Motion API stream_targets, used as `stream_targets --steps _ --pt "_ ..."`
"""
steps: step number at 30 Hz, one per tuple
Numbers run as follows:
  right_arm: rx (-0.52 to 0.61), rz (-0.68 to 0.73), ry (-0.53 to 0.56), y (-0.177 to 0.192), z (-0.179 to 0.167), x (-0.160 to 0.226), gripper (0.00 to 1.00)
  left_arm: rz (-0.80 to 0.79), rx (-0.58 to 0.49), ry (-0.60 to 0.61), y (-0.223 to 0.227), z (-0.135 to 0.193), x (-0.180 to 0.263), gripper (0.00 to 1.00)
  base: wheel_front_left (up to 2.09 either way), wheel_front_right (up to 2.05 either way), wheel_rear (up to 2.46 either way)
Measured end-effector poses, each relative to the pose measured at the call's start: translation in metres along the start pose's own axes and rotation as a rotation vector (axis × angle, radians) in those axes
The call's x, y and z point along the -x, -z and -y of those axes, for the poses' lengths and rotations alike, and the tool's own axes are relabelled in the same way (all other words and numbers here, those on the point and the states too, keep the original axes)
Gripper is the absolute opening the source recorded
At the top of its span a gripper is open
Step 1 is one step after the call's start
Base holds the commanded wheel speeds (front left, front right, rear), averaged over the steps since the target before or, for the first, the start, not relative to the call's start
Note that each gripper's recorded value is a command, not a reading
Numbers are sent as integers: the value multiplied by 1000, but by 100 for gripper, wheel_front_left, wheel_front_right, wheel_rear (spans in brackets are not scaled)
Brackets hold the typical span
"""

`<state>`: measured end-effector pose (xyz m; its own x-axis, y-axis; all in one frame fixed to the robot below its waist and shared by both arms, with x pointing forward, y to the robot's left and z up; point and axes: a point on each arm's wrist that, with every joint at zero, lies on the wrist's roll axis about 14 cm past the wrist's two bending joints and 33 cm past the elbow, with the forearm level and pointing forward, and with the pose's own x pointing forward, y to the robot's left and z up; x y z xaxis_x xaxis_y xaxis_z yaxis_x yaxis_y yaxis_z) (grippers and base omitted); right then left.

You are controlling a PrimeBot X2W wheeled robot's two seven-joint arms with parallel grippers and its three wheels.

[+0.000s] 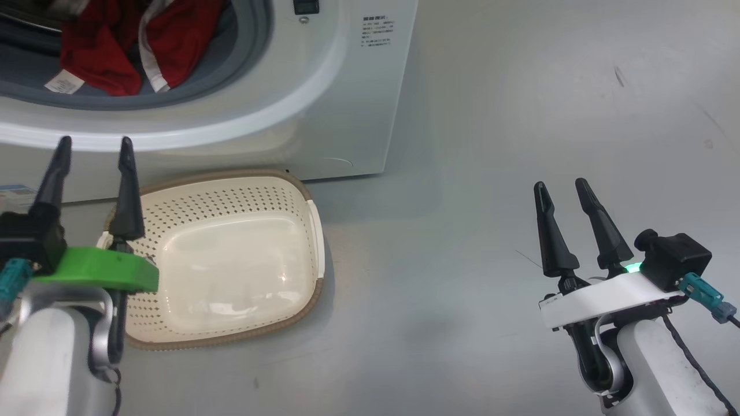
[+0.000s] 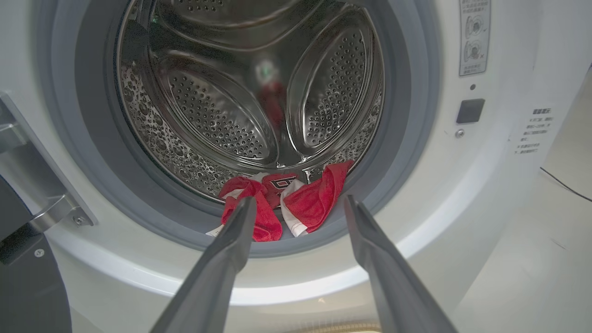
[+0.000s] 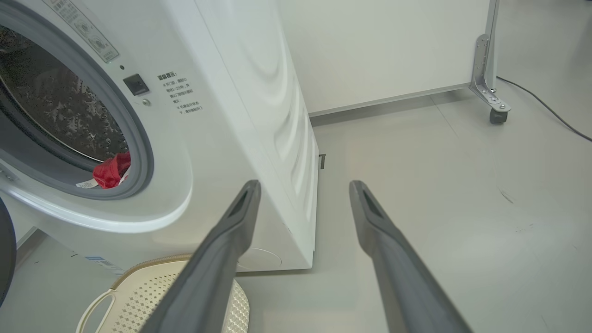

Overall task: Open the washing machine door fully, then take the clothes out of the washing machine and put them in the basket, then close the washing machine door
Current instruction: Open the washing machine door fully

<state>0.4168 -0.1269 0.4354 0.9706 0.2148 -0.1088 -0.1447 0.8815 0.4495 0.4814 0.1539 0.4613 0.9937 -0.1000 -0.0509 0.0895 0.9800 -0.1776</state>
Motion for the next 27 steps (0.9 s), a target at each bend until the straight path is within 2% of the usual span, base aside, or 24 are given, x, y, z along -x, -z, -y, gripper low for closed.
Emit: stream_targets --steps 4,6,14,21,27 --pt "-6 -9 32 4 12 -2 100 -22 -78 15 4 -3 -30 100 0 0 0" --pt "-12 -14 50 8 17 -3 100 -39 -80 7 8 -5 -45 100 0 0 0" --pt "-21 -40 112 19 38 -6 100 -174 -207 2 43 -18 -96 100 0 0 0" --pt "-16 -64 167 29 58 -8 100 -330 -279 -5 86 -28 -129 100 0 0 0" --pt "-19 -74 181 34 65 -12 100 -413 -338 -62 106 -53 -145 100 0 0 0"
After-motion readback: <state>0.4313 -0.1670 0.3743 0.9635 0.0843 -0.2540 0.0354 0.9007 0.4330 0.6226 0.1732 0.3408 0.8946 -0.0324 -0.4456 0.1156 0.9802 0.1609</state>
